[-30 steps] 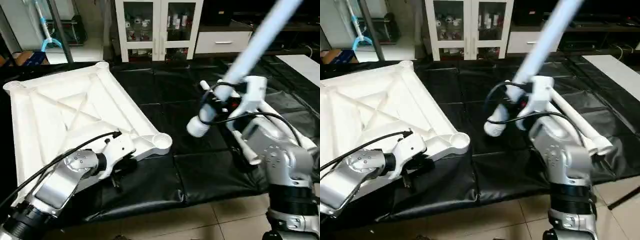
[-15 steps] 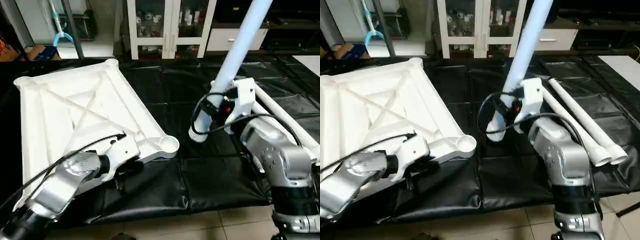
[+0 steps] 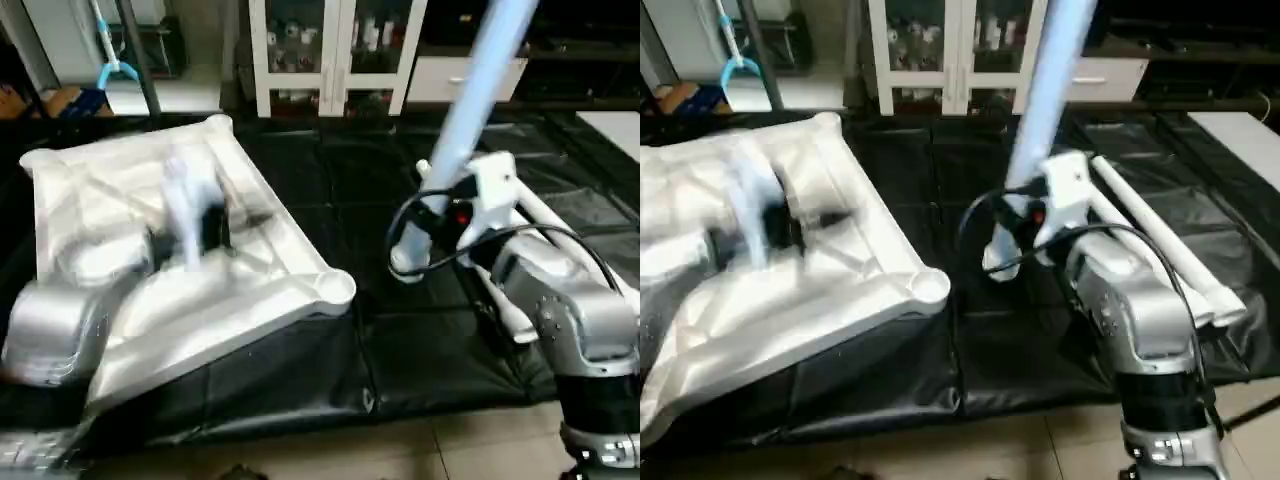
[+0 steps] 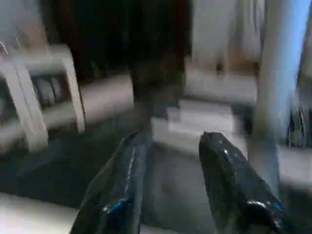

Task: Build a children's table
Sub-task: Pick table leg

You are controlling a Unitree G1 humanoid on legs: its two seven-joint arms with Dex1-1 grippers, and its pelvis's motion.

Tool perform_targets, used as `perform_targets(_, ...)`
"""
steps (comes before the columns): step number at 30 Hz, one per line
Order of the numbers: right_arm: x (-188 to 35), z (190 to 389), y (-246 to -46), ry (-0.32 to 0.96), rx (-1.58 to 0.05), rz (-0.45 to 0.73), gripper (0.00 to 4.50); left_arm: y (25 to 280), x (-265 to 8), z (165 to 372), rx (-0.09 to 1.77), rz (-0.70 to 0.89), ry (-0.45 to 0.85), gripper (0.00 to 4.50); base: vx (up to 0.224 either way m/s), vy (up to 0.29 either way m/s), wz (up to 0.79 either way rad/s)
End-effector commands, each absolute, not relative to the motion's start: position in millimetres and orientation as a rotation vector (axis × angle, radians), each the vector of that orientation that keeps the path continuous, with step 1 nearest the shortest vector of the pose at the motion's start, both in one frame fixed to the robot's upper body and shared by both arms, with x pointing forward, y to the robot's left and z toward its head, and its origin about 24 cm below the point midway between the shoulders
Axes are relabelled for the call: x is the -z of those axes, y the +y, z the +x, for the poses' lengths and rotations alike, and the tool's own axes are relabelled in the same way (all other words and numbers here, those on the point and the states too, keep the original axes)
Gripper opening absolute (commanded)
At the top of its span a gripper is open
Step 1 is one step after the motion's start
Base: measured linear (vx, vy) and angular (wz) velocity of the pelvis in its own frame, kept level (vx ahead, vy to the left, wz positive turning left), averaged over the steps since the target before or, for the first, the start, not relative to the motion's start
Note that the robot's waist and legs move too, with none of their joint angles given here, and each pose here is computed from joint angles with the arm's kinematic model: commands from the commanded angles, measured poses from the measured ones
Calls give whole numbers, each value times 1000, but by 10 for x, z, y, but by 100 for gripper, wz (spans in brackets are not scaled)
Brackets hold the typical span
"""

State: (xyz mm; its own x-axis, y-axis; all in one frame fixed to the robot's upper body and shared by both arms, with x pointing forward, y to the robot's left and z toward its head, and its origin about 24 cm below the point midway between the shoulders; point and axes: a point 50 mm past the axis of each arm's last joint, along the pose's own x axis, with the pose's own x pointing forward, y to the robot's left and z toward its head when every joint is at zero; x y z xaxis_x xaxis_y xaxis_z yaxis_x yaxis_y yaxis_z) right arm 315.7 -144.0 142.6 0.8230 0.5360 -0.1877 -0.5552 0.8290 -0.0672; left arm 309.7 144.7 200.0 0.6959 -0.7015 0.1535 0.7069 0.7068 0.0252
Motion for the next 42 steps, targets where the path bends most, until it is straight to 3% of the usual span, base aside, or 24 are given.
perform_targets(1,-1459,3142,-1357,192,-622,-204,178,1239,-2045,3075,828,-203,-153,227,0,0,0)
perform_targets(11,-1390,3064,-1272,280,-682,-302,178,1008,-2177,2968,988,-393,-172,306,0,0,0)
perform_targets(15,-1351,3031,-1254,290,-716,-358,178,980,-2227,2986,974,-465,-161,345,0,0,0)
perform_targets(28,-1248,2960,-1179,343,-785,-507,178,968,-2185,3098,830,-461,-104,443,0,0,0)
perform_targets(31,-1238,2961,-1167,342,-787,-513,178,989,-2195,3129,791,-470,-111,443,0,0,0)
perform_targets(40,-1271,3027,-1184,317,-746,-512,178,1039,-2178,3160,755,-495,-104,362,0,0,0)
perform_targets(42,-1274,3033,-1186,313,-740,-514,178,1043,-2183,3167,740,-501,-110,361,0,0,0)
